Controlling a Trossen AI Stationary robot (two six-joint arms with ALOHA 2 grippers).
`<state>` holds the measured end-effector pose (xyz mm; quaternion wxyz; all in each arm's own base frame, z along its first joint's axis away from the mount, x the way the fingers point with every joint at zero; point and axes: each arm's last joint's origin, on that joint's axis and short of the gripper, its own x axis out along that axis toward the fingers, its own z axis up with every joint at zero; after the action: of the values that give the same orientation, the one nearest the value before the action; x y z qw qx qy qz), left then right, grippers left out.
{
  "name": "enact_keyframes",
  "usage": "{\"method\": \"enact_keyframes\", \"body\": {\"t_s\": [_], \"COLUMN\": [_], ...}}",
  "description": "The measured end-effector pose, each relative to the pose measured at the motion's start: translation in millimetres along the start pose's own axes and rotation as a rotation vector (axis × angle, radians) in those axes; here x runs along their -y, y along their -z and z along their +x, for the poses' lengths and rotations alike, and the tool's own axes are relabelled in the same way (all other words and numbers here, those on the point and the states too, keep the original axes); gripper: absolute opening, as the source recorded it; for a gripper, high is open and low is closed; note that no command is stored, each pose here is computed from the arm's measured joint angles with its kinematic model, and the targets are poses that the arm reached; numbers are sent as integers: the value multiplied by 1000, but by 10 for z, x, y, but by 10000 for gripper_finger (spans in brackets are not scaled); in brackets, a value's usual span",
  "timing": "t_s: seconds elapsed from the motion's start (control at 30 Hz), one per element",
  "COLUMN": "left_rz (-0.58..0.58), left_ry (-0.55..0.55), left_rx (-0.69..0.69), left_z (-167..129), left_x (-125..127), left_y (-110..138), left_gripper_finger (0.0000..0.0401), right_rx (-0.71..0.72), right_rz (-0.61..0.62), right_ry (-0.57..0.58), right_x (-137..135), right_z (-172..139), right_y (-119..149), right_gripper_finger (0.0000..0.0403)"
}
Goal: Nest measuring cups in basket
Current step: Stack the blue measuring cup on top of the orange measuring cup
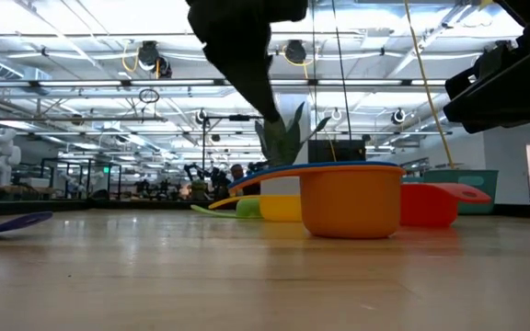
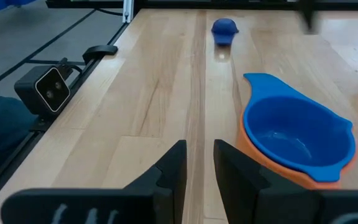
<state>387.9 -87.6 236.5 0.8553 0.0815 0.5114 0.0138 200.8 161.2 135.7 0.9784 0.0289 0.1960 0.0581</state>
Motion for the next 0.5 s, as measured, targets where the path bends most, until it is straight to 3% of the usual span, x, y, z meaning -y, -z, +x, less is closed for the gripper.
{"method": "enact_keyframes", "body": {"t_s": [0.27,0.4,0.5], "left_rz": [5,1,-45], "left_ry": [50,40,12], "left_rx": [181,198,187], "left_z": [38,54,106], "left_x": [611,739,741], "left_y": [257,334,405], "left_gripper_finger": [244,249,275], "right_rx": [0,5,12], "right_rz": [6,9,13], "right_ry": [5,5,4], "right_x": [2,0,-2], "right_z": [0,0,0], "right_y": [1,-4,-11], "right_gripper_finger": [72,72,72]}}
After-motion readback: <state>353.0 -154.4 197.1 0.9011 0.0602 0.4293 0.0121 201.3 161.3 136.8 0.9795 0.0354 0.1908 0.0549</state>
